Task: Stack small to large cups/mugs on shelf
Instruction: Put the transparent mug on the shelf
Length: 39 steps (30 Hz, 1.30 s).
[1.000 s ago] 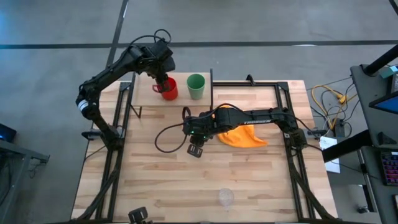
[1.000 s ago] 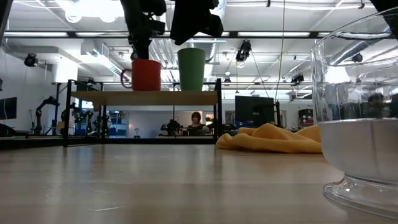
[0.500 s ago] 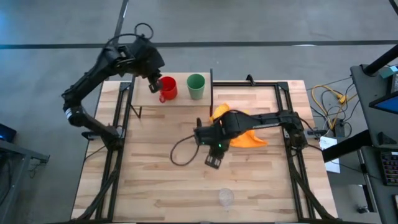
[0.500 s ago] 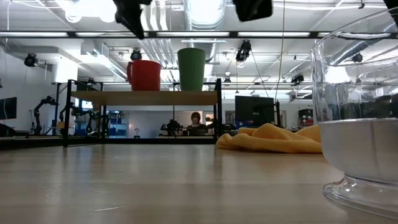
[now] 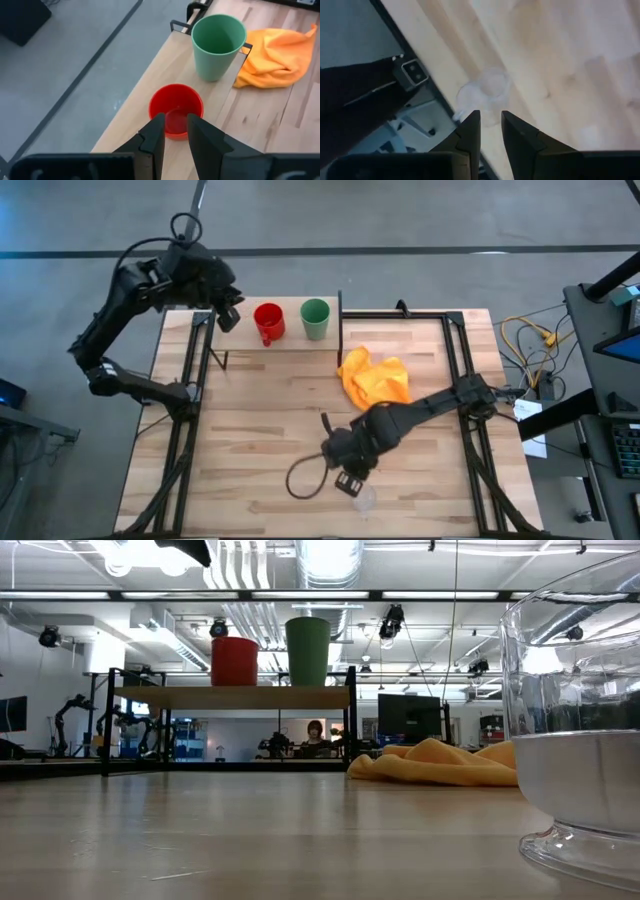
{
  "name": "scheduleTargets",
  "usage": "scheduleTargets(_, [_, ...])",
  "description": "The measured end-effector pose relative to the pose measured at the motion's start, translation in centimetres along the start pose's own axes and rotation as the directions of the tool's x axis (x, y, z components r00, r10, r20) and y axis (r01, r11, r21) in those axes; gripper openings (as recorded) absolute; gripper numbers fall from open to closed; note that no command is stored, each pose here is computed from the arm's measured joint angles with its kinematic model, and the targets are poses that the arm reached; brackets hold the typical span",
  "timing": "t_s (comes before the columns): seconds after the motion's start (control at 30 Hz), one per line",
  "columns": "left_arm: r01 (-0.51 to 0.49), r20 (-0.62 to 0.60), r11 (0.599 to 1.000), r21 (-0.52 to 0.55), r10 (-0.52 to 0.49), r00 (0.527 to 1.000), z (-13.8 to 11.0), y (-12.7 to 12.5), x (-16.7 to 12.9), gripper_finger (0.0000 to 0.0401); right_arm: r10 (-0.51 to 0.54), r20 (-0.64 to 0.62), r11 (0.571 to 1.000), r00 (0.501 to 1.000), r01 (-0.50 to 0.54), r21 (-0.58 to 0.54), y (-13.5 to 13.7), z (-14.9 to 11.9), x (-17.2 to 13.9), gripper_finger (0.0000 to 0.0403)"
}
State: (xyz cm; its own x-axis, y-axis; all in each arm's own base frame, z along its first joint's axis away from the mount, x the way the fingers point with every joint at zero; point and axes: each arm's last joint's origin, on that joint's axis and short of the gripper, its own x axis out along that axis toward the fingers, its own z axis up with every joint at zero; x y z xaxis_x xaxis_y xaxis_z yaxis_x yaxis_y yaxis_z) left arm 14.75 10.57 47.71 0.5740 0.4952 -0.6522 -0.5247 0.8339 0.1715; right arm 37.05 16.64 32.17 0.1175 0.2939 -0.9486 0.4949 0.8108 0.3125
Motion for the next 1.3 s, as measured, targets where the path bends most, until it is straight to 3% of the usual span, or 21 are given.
scheduleTargets(0.3, [-0.002,0.011,1.000,0.005,0.002,1.000,-0.2,0.0,-0.5,0.0068,0.090,0.033,0.972,0.995,-0.095,0.214,2.4,-1.7,1.2,0.0073])
scheduleTargets(0.53, [-0.001,0.002,0.998,0.061,0.000,1.000,-0.2,0.0,-0.4,0.0068,0.150,0.087,0.910,0.985,-0.172,0.378,2.9,-1.1,2.7,0.0073])
scheduleTargets(0.8, [0.024,-0.074,0.985,0.168,-0.011,0.997,-1.0,-0.1,-0.4,0.0068,0.143,0.107,0.837,0.984,-0.178,0.517,2.9,-1.0,2.9,0.0072])
scheduleTargets(1.3, [0.024,-0.076,0.985,0.169,-0.011,0.997,-1.0,-0.1,-0.4,0.0068,0.105,0.086,0.711,0.991,-0.135,0.690,2.5,-1.2,4.2,0.0072])
